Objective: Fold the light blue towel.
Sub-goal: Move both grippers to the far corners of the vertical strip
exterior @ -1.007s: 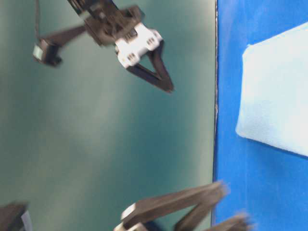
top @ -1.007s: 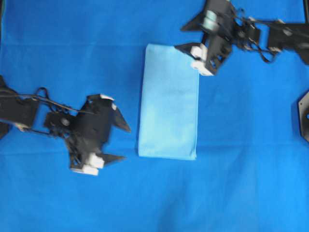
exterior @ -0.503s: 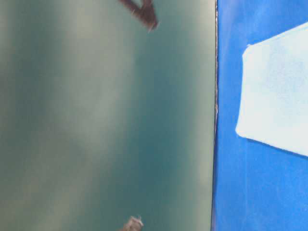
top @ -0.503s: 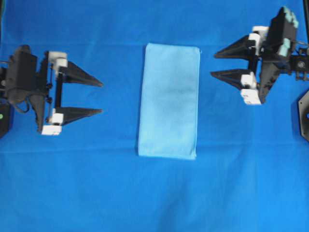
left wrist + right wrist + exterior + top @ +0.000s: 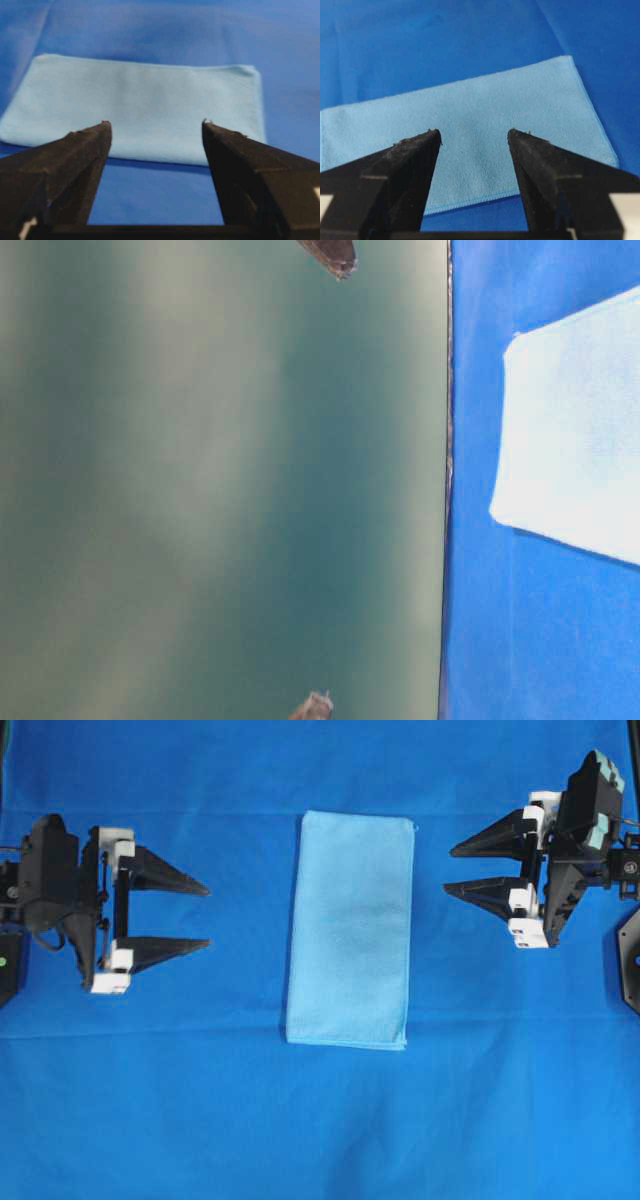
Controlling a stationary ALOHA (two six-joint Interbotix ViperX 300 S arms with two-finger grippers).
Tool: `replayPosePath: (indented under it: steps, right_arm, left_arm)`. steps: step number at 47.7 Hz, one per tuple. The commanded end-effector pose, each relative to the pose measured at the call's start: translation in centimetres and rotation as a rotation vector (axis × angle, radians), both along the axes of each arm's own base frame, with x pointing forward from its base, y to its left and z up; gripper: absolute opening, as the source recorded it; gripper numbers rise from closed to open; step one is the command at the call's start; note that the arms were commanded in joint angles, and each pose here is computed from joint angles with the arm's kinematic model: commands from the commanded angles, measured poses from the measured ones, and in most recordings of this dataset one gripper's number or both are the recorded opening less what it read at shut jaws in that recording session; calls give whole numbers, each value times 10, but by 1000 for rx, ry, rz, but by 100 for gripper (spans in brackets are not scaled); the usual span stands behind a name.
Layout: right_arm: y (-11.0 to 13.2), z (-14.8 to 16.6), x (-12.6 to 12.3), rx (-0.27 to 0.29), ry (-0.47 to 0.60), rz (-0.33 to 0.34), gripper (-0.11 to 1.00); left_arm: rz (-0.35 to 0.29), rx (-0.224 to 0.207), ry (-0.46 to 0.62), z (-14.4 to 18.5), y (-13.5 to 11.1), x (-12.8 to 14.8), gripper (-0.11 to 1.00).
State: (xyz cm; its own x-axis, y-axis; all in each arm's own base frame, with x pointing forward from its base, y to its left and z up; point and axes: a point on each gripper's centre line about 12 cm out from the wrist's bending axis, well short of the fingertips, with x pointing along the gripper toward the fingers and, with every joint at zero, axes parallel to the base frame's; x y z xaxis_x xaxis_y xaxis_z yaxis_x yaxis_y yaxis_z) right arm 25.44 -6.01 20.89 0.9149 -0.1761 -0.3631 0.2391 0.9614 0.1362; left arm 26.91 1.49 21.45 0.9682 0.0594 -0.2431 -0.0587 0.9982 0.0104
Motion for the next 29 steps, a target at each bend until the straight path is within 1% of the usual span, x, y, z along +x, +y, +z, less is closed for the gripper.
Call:
replayPosePath:
  steps: [1, 6, 8, 16, 23, 29]
  right_arm:
    - [-7, 8, 8, -4, -7, -17, 61]
    - [-22, 0, 17, 2, 59, -66, 61]
    - [-32, -6, 22, 2, 107, -91, 61]
    - [-65, -29, 36, 7, 276, -169, 61]
    - [-89, -48, 46, 7, 385, -210, 61]
    - [-100, -61, 52, 8, 415, -217, 61]
  left_arm:
    - [37, 0, -20, 8, 11, 12, 70]
    - [81, 6, 7, 4, 26, 30, 70]
    - [99, 13, 18, 2, 34, 38, 70]
    - [184, 3, 94, -22, 70, 72, 70]
    - [244, -10, 151, -46, 99, 93, 71]
    - [285, -21, 188, -65, 120, 106, 72]
